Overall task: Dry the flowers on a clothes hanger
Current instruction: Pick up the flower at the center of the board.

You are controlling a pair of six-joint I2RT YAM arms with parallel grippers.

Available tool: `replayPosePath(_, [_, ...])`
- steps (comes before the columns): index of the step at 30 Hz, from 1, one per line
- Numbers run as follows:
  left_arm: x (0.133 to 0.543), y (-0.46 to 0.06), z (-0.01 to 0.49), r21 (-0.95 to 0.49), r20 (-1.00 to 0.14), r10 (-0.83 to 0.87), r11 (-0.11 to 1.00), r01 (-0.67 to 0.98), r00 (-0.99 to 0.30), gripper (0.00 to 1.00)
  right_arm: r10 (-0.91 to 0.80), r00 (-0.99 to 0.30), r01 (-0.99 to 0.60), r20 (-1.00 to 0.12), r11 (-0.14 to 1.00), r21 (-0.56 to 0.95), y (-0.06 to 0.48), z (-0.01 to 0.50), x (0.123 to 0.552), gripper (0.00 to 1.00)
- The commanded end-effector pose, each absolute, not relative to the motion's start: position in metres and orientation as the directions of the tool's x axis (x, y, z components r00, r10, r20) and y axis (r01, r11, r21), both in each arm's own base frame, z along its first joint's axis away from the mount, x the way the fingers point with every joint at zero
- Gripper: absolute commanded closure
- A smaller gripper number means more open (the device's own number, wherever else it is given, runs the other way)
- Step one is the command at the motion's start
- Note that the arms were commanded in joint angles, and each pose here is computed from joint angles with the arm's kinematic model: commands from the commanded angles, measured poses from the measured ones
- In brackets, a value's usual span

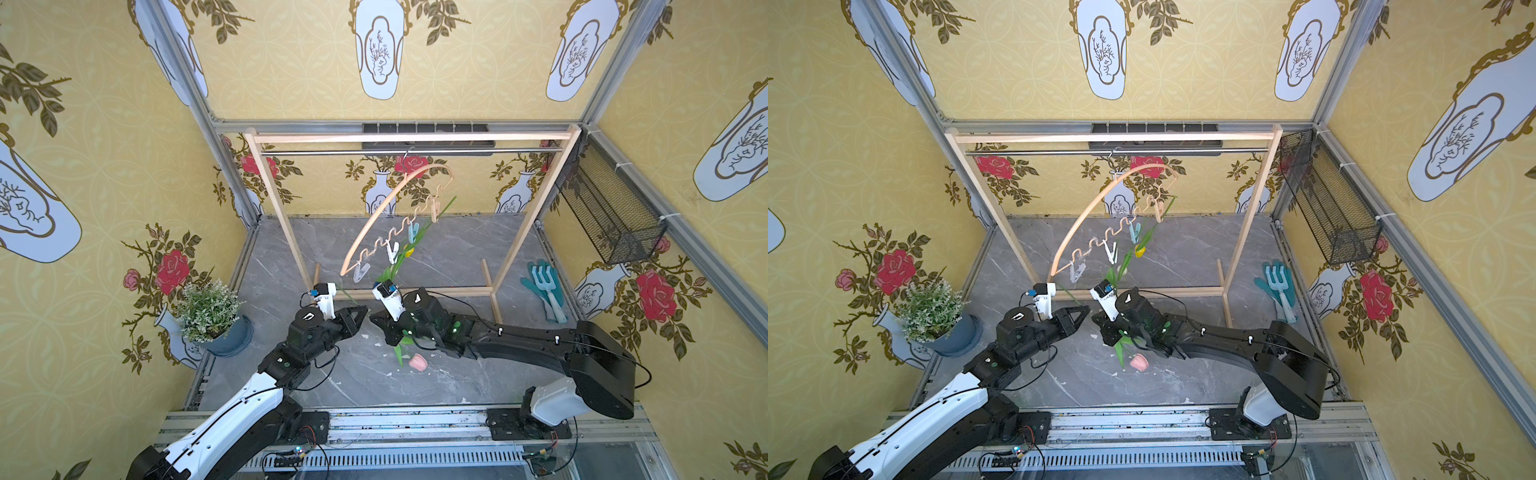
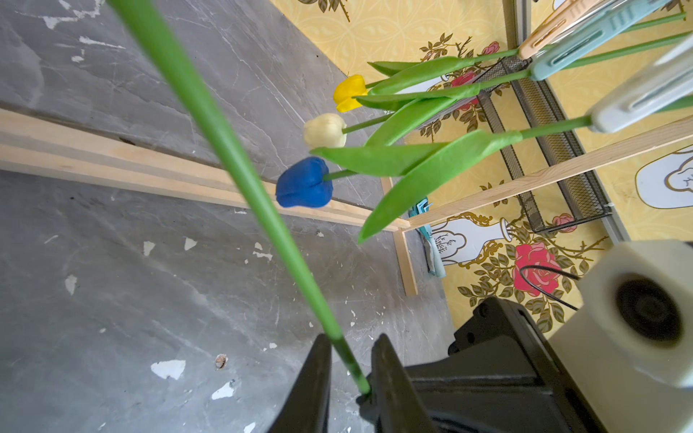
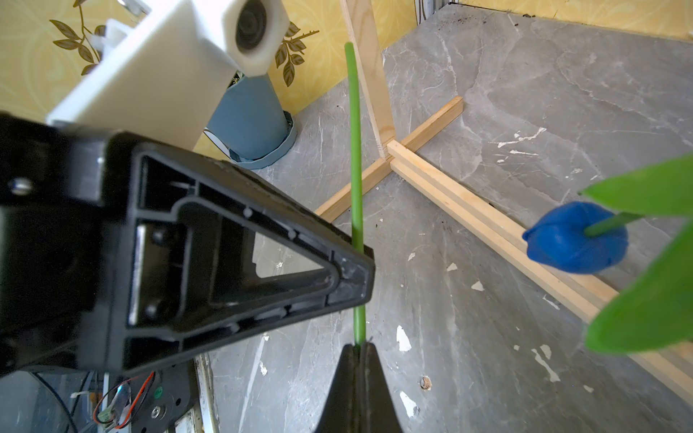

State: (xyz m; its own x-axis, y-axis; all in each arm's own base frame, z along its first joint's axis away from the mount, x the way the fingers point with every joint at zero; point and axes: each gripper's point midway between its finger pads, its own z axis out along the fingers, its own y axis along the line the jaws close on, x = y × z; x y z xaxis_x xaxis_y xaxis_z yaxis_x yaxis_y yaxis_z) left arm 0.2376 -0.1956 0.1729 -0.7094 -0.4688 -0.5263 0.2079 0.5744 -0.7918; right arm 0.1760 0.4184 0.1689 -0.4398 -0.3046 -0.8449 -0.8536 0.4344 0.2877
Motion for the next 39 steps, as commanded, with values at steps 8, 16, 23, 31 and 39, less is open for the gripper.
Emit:
replayPosePath(8, [0.241,-0.2,0.179,-0.813,-0.519,-0.494,0.537,0.225,-0.698,0.92,-0.238,-0.423,-0.862,-0.875,0.404,0.307,0.423,0.188,0.175,1.0])
replayPosePath(16, [0.243,-0.199,0.181,-0.818,-0.516,-0.505,0.529,0.224,-0.692,1.0,-0.196,-0.446,-0.846,-0.873,0.412,0.339,0.417,0.198,0.177,1.0])
replayPosePath(23, [0.239,-0.203,0.196,-0.782,-0.581,-0.455,0.541,0.309,-0.675,1.0,-0.136,-0.592,-0.793,-0.794,0.276,0.543,0.392,0.213,0.176,0.6])
replayPosePath(31, [0.221,-0.222,0.225,-0.743,-0.66,-0.354,0.436,0.507,-0.663,1.0,-0.198,-0.707,-0.702,-0.679,0.083,0.707,0.371,0.214,0.159,0.49])
replayPosePath(39, [0.21,-0.232,0.237,-0.743,-0.667,-0.32,0.346,0.572,-0.673,1.0,-0.2,-0.707,-0.698,-0.679,0.041,0.715,0.369,0.221,0.153,0.58])
